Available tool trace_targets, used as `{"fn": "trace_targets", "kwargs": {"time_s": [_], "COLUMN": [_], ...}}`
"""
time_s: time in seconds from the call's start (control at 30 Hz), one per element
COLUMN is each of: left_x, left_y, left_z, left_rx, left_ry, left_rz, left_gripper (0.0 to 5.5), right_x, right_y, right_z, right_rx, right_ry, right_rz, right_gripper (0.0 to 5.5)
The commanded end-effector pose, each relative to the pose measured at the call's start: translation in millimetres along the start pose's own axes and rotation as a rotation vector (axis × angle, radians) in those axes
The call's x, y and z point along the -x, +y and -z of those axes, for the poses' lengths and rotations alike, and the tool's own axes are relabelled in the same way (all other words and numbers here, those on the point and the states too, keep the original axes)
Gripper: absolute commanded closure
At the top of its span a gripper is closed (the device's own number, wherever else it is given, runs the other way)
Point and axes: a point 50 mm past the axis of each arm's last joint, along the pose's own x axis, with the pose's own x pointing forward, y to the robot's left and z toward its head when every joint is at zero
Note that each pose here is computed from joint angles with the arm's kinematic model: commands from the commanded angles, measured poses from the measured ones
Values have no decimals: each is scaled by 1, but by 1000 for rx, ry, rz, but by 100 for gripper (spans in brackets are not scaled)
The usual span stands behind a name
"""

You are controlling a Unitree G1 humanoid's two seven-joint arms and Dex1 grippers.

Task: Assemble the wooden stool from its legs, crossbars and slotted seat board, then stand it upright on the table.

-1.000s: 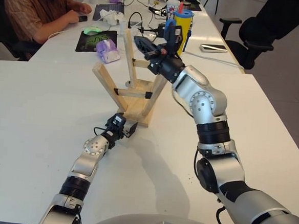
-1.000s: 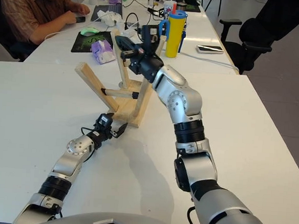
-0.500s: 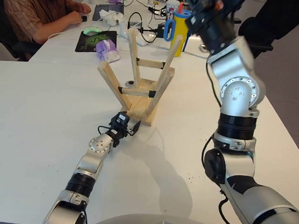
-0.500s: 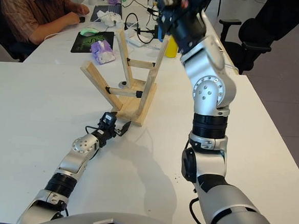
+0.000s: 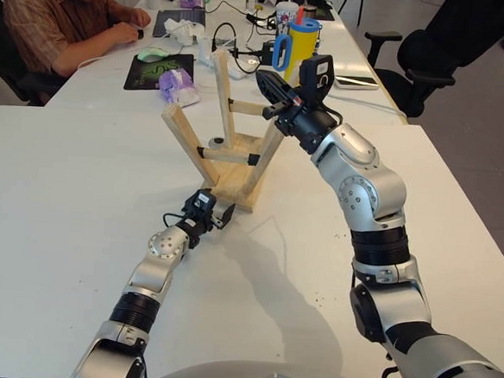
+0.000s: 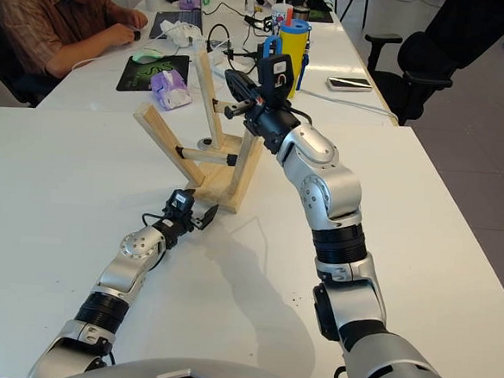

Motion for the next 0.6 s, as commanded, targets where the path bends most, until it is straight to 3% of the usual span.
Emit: {"fn": "trace_targets", "kwargs": {"time_s": [0.03,0.33,0.4,0.5,0.6], "left_x": [12,14,14,15,14], "left_y": [-10,-11,-11,-11,-12], "left_z": [45,45,44,44,41], "left_rx": [80,96,97,95,97], "left_ry": [225,221,218,224,232], "left_rz": [21,18,21,23,28], "left_gripper": [151,151,151,151,151], "right_x": [17,31,36,47,69], "right_y": [-21,-36,-41,-50,-56], "right_z": [37,2,10,51,88], "right_rx": [-153,-191,-109,78,97], "right_ry": [115,-134,-51,262,491], "right_rz": [95,168,217,261,295], "right_gripper": [547,547,547,547,547]}}
